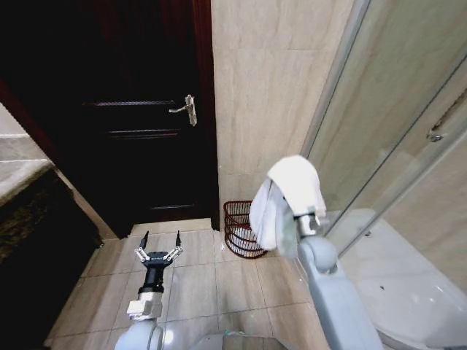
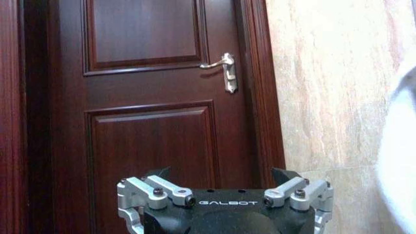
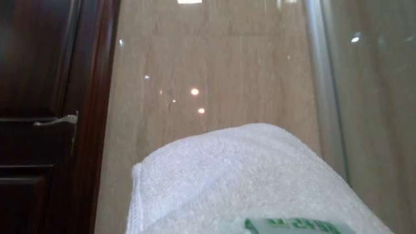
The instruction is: Discard the used towel into the hamper.
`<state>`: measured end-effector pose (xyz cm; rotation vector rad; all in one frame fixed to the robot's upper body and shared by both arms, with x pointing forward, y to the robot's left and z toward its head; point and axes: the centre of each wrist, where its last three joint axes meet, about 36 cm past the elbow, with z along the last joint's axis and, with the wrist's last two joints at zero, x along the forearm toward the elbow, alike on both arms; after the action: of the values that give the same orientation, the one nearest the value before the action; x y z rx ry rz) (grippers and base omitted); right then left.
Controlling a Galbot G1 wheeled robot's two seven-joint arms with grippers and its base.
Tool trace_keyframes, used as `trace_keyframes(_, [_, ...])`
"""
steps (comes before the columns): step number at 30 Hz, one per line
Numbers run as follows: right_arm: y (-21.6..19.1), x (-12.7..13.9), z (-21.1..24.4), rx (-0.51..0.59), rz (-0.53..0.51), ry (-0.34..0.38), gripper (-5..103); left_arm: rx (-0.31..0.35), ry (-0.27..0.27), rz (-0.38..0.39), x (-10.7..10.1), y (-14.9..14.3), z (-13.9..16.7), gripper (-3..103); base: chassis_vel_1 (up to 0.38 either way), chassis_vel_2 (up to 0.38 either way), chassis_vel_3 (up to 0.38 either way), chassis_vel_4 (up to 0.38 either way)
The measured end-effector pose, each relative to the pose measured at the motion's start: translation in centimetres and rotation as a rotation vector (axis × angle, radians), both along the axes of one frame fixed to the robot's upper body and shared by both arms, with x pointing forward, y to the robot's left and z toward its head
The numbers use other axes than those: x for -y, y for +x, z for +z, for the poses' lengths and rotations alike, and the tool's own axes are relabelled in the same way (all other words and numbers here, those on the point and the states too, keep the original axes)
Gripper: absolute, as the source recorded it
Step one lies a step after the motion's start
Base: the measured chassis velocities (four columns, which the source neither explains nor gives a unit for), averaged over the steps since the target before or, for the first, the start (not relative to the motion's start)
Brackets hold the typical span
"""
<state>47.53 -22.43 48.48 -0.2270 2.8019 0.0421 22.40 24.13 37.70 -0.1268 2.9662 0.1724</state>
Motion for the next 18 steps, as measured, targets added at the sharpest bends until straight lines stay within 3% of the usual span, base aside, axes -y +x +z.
trace_keyframes(8, [7.9,-0.5,-0.6,-0.042,-0.004,0.023,4,0.006,0.002,0.006,-0.1,0.3,0.4,100,0.0,0.0,0.0,0.0])
trace_keyframes(18, [12.3,-1.3,-6.3,-0.153,0.006,0.062,4,0.039,0.021,-0.001,0.0,0.0,1.8,100,0.0,0.0,0.0,0.0])
